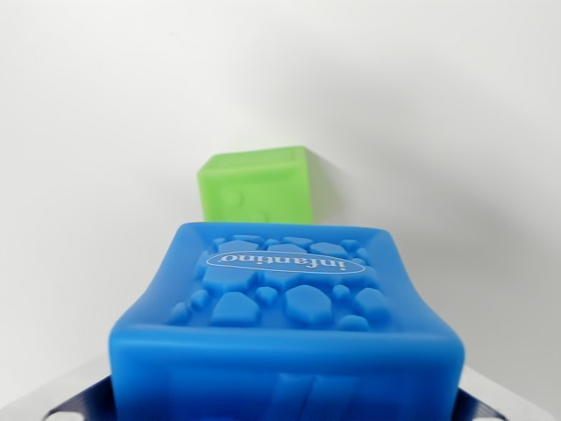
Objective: Stack cube
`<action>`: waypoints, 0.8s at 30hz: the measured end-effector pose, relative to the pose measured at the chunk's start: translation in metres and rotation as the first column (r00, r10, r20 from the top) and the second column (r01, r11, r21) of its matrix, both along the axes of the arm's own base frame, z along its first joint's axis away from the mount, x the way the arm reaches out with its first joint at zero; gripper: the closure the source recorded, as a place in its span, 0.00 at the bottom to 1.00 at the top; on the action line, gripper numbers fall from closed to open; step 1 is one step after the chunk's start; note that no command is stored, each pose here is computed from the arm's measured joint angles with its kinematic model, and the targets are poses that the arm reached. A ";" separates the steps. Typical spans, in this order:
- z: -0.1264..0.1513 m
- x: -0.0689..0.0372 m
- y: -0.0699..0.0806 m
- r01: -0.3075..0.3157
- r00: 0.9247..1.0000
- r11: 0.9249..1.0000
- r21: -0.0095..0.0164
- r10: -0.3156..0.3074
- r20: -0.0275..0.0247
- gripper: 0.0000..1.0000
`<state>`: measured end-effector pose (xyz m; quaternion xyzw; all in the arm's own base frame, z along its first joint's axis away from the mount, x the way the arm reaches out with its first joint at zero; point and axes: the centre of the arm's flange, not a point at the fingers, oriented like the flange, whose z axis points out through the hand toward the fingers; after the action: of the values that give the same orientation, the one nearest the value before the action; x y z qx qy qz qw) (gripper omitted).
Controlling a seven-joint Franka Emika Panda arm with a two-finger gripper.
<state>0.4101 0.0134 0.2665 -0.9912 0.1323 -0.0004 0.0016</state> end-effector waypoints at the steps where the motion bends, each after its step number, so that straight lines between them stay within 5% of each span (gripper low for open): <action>1: 0.000 -0.001 0.001 -0.006 1.000 1.000 0.000 0.006 0.000 1.00; 11: -0.001 -0.007 0.007 -0.055 0.998 0.998 0.000 0.055 0.001 1.00; 18: -0.027 -0.007 0.007 -0.059 0.998 0.998 -0.004 0.059 -0.010 1.00; 24: -0.042 -0.007 0.007 -0.061 0.998 0.998 -0.005 0.061 -0.007 1.00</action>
<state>0.4029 0.0204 0.2241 -0.9948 0.1018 0.0026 -0.0013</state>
